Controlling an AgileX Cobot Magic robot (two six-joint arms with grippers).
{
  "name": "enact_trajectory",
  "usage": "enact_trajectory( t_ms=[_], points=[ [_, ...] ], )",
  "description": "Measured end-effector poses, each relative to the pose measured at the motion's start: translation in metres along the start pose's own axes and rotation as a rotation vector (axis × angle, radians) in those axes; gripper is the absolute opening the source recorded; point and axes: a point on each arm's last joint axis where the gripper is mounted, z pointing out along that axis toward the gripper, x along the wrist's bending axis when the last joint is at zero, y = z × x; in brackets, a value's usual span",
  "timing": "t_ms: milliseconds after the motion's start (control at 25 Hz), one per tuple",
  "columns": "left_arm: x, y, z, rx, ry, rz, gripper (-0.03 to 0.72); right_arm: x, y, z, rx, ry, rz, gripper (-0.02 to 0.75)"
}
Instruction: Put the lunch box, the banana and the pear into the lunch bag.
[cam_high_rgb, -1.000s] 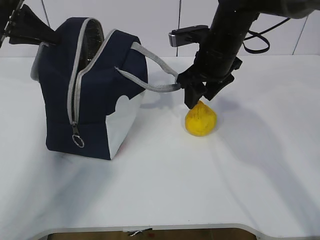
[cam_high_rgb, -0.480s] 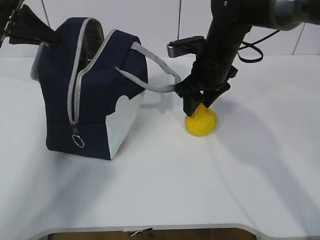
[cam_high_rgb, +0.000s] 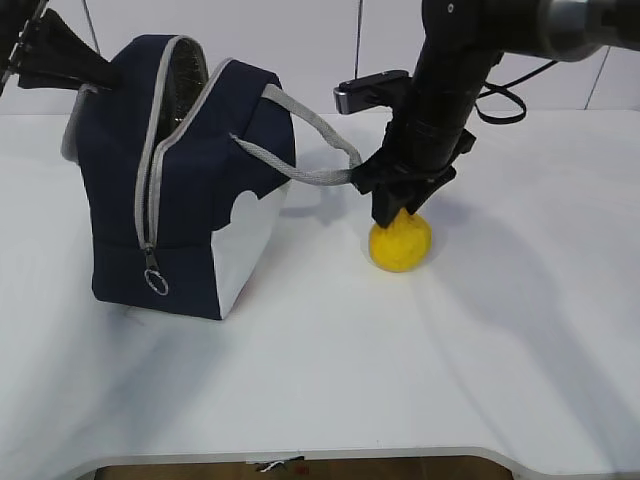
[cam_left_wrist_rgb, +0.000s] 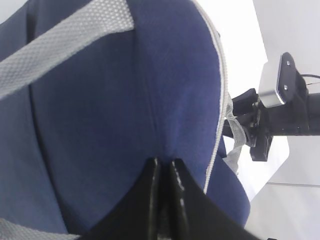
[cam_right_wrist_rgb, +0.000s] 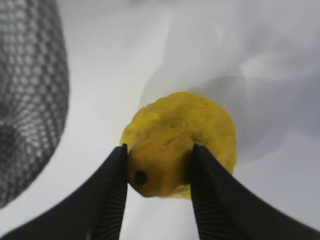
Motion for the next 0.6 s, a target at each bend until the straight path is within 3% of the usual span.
enact_trajectory(
  t_ms=[120,360,600],
  points=[
    [0.0,0.0,0.0,0.0,0.0,0.0,0.003,-0.001,0.0,-0.001,-0.001,-0.01,-0.005,0.286],
    [0.0,0.0,0.0,0.0,0.0,0.0,0.003,-0.002,0.005,-0.008,-0.001,-0.014,-0.012,0.26],
    [0.0,0.0,0.0,0.0,0.0,-0.002,0.003,-0.003,0.02,-0.046,-0.122,-0.067,-0.023,0.258]
  ],
)
